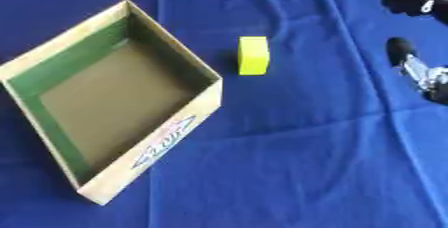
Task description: Pick up objects on the table and place them in the box.
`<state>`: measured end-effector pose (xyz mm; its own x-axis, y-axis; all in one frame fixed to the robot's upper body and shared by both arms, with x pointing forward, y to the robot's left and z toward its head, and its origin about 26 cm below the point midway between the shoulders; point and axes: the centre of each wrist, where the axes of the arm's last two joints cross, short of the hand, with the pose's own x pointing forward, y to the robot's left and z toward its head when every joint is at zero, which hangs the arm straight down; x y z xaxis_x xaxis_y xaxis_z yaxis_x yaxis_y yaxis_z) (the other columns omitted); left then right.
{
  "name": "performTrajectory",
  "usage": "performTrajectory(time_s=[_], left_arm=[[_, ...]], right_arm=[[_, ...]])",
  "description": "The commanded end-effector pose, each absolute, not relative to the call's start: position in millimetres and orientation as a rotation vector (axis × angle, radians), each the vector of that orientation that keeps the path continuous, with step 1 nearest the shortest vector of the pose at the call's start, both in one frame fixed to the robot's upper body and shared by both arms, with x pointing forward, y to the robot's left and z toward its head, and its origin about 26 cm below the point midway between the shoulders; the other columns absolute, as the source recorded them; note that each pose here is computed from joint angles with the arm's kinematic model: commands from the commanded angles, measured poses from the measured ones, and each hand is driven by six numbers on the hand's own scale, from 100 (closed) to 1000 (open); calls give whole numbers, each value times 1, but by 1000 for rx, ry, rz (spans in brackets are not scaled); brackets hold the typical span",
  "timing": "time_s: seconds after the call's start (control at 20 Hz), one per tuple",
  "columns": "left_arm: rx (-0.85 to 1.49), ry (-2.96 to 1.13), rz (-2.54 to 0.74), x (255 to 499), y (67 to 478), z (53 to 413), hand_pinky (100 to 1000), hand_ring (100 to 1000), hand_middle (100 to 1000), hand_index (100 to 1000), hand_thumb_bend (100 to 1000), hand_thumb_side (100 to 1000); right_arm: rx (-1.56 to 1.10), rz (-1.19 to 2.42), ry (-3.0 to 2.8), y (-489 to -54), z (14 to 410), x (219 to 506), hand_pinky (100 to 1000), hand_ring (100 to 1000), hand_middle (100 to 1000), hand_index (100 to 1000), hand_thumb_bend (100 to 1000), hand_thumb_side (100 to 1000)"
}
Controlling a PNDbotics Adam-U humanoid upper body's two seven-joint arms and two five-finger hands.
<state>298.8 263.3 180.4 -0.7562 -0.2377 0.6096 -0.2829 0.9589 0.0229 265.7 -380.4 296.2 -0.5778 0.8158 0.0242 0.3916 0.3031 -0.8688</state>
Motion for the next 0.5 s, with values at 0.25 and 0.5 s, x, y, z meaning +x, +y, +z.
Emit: performTrajectory(time_s=[0.25, 0.5], left_arm=[[360, -2502, 51, 298, 263, 191, 190, 335, 499, 526, 100, 875], [352, -2511, 47, 299, 262, 192, 188, 333, 499, 526, 100, 875]], right_arm=[[-1068, 1337, -2152, -370, 318, 265, 837, 859, 877, 929, 100, 894], [-1020, 1403, -2161, -365, 322, 267, 841, 866, 884, 935, 100, 912]])
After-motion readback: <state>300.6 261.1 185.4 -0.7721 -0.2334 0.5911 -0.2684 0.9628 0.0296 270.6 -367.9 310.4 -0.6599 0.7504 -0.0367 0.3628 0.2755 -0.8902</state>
